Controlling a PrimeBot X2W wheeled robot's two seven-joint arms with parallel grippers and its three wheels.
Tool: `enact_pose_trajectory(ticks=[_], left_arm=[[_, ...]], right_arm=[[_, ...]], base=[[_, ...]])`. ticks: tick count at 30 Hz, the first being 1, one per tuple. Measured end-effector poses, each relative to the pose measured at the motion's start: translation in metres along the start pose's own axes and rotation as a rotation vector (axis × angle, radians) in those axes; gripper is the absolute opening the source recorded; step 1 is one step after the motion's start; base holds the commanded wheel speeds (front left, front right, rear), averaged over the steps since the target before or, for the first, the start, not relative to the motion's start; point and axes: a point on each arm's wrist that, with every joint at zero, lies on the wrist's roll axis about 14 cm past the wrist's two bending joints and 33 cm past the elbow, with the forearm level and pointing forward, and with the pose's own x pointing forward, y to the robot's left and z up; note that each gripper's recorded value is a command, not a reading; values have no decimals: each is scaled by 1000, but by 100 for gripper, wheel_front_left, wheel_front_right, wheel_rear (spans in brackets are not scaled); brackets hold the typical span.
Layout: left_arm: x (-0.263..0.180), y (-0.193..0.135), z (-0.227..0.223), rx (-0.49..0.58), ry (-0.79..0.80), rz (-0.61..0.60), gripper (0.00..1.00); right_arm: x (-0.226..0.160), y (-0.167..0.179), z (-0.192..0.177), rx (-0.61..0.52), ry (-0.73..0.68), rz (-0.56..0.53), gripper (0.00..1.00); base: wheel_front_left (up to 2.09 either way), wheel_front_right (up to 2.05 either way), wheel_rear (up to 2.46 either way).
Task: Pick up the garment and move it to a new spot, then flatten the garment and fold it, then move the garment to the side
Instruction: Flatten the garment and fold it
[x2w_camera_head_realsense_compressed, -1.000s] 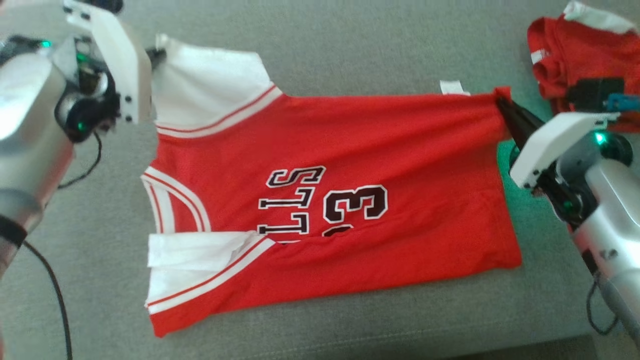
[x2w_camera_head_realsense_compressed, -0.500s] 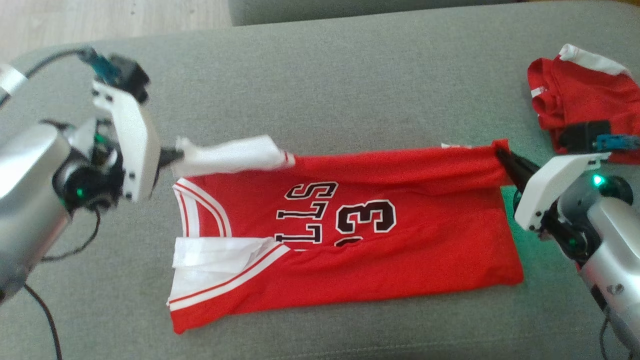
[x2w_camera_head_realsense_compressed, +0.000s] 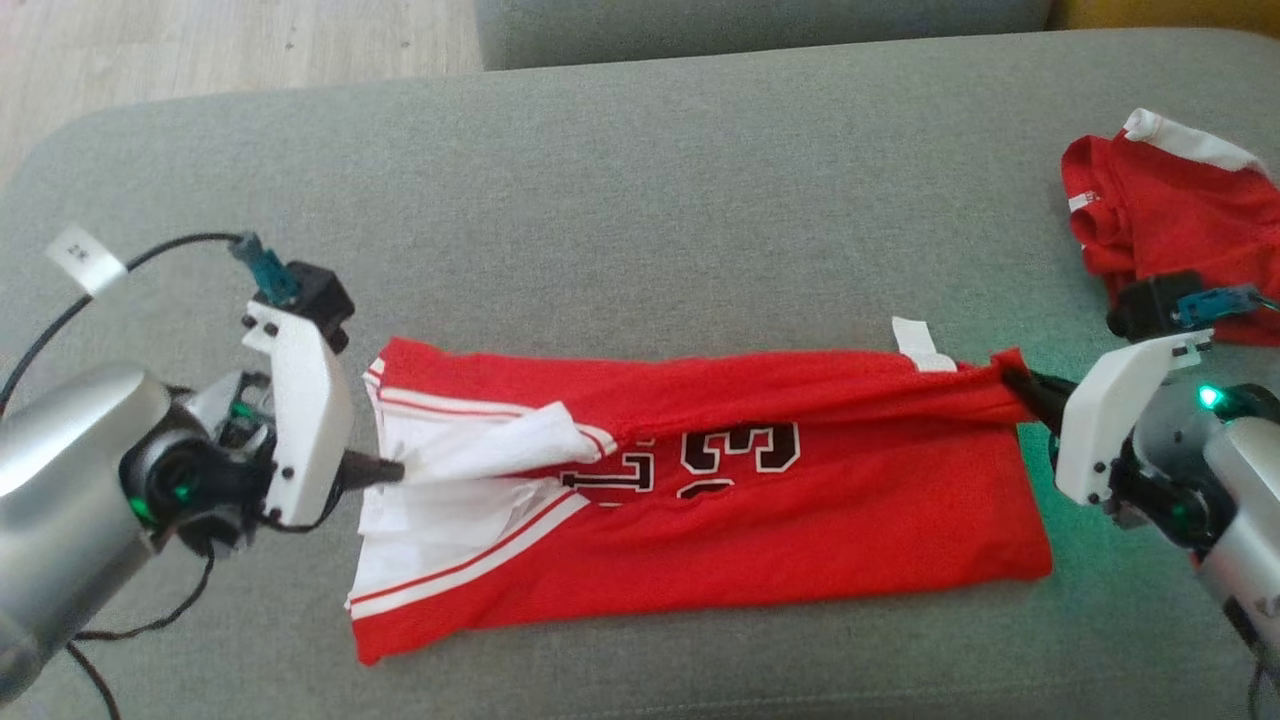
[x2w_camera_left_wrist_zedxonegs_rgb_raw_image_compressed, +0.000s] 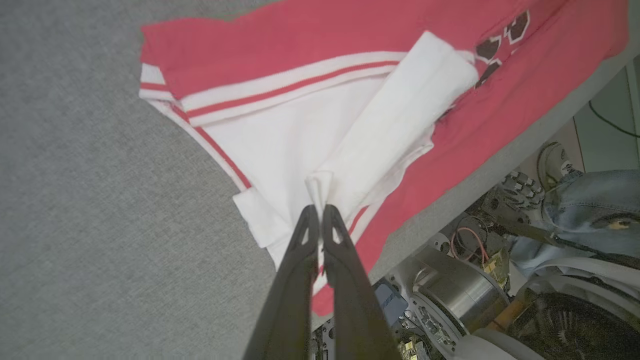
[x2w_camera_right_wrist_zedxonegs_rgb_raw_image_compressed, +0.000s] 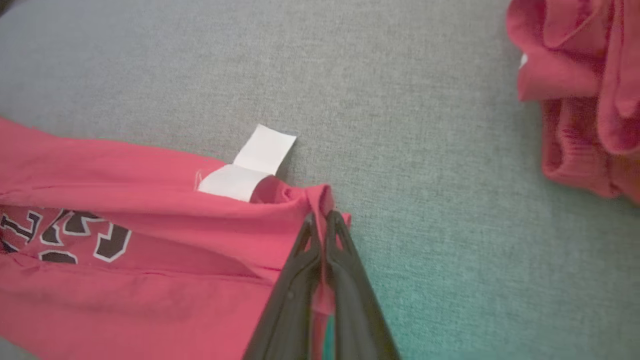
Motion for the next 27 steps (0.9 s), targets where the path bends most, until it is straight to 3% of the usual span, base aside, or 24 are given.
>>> enact_pose_trajectory(ticks=[6,7,8,9,10,11,19,27], left_arm=[[1,-2,-15,-21,43,-16,0],[3,-4,-17,-29,47,-24,0],[6,-6,-23,-39,60,-33,0],[7,-6,-25,-41,65,-35,4],[8,-6,-26,-43,67,-36,49],[10,-7,-27,-45,68,-39,100],[7,-7,-24,-12,20,-13,100],[-28,-9,31,91,-336,58,100]], right_arm=[[-3,5,-19,23,96,25,0],[-2,6,-23,26,103,27,5],[-1,6,-30,30,125,30,65],[-1,6,-32,31,131,31,100],[0,6,-33,32,135,31,100],[0,6,-33,33,138,31,100],[-6,14,-26,17,122,51,100],[-37,9,33,48,-155,56,100]], base=[[0,0,0],[0,0,0],[0,0,0],[0,0,0],[0,0,0],[0,0,0],[0,0,0],[0,0,0]])
